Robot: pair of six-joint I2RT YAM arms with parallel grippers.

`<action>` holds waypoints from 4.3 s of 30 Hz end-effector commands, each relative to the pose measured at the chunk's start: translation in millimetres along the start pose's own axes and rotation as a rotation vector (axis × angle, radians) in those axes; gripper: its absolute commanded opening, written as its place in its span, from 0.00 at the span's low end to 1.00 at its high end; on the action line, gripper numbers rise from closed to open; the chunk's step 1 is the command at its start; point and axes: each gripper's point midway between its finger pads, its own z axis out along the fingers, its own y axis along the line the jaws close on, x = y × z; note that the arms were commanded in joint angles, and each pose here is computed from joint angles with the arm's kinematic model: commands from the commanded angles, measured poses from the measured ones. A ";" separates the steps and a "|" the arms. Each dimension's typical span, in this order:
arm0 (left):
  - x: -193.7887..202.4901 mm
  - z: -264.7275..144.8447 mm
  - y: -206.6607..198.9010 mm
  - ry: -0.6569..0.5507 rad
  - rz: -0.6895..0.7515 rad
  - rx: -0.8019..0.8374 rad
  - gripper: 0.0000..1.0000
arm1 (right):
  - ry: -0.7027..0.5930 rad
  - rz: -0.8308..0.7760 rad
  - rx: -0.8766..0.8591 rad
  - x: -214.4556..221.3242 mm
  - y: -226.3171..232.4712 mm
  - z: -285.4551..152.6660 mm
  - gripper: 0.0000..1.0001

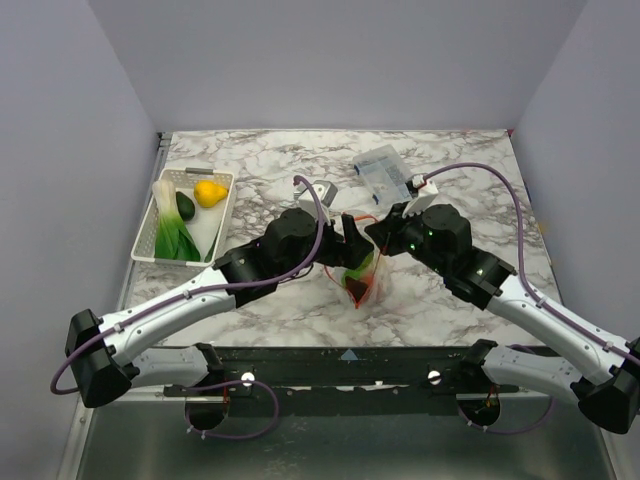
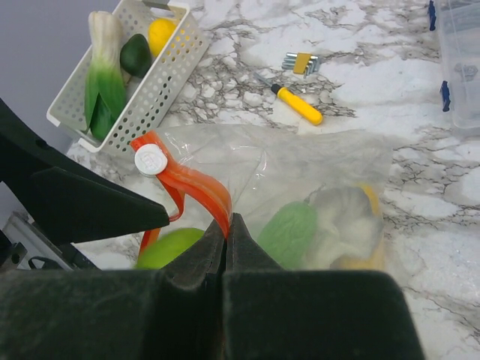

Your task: Place the food in the zip-top bag and seal the zipper

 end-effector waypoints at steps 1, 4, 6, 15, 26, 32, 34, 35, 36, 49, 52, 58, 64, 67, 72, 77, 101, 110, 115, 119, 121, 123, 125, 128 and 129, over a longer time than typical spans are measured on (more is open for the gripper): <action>-5.2 -1.1 -2.2 0.002 0.030 -0.011 0.87 | -0.025 0.004 0.012 -3.7 -1.8 -5.2 0.00; -7.2 -4.0 -0.6 -0.008 0.039 -0.017 0.89 | -0.024 0.001 0.013 -3.3 -2.4 -5.3 0.01; -8.7 -6.9 -0.1 -0.013 0.051 -0.017 0.89 | -0.024 0.001 0.016 -2.9 -2.9 -5.1 0.01; -32.5 -30.3 22.8 -0.141 0.064 -0.101 0.88 | -0.018 -0.002 0.019 -1.5 -3.6 -3.0 0.01; -70.6 -79.3 138.7 -0.390 -0.178 -0.448 0.94 | -0.011 -0.006 0.020 2.1 -4.6 -0.4 0.01; -85.9 -102.6 213.5 -0.513 -0.281 -0.669 0.95 | -0.005 -0.015 0.014 2.6 -3.3 1.1 0.00; -86.2 -109.2 235.8 -0.520 -0.318 -0.753 0.96 | -0.006 -0.017 0.014 1.8 -3.4 0.4 0.01; -86.4 -112.1 248.8 -0.526 -0.341 -0.792 0.96 | -0.006 -0.019 0.017 2.0 -3.9 0.0 0.01; -85.5 -112.8 258.6 -0.526 -0.360 -0.816 0.97 | -0.006 -0.022 0.018 2.0 -4.1 -0.4 0.01; -83.7 -98.3 393.5 -0.459 -0.545 -1.042 0.94 | 0.001 -0.045 0.030 2.1 -7.2 -1.6 0.01; -86.8 -100.5 421.0 -0.444 -0.577 -1.094 0.92 | 0.011 -0.048 0.034 4.5 -8.0 -0.6 0.01; -90.0 -96.7 458.1 -0.442 -0.609 -1.129 0.91 | 0.026 -0.051 0.038 9.1 -9.4 3.0 0.01; -106.2 -85.8 474.2 -0.466 -0.637 -1.088 0.91 | 0.038 -0.050 0.035 12.1 -8.2 10.0 0.01; -113.5 -76.1 477.6 -0.475 -0.670 -1.062 0.90 | 0.046 -0.050 0.032 13.4 -7.0 13.6 0.01; -111.9 -57.6 487.1 -0.481 -0.798 -1.028 0.90 | 0.052 -0.052 0.032 13.5 -6.2 17.9 0.01; -99.9 -55.2 499.7 -0.524 -0.949 -1.063 0.90 | 0.055 -0.054 0.032 12.7 -5.5 18.3 0.01; -80.7 -40.6 530.0 -0.695 -1.321 -0.984 0.94 | 0.073 -0.054 0.031 16.3 -5.0 20.6 0.01; -62.2 -40.2 530.1 -0.661 -1.408 -1.043 0.84 | 0.069 -0.056 0.040 14.6 -6.3 20.5 0.01; -62.1 -44.1 529.5 -0.676 -1.380 -1.041 0.68 | 0.067 -0.052 0.034 13.4 -4.8 20.5 0.01; -63.2 -48.8 523.4 -0.681 -1.355 -1.033 0.54 | 0.065 -0.053 0.033 12.6 -4.2 19.2 0.01; -65.9 -53.7 517.7 -0.688 -1.334 -1.027 0.46 | 0.062 -0.053 0.033 11.6 -4.4 18.3 0.01; -68.7 -59.7 510.9 -0.696 -1.315 -1.022 0.40 | 0.062 -0.051 0.035 12.4 -5.1 17.8 0.01; -72.6 -66.4 501.8 -0.705 -1.291 -1.011 0.36 | 0.061 -0.049 0.033 12.0 -4.6 17.5 0.01; -81.2 -76.8 484.3 -0.715 -1.239 -0.977 0.28 | 0.061 -0.046 0.032 11.2 -4.2 16.8 0.01; -82.3 -79.9 477.9 -0.712 -1.226 -0.966 0.25 | 0.061 -0.046 0.033 11.3 -4.1 17.0 0.01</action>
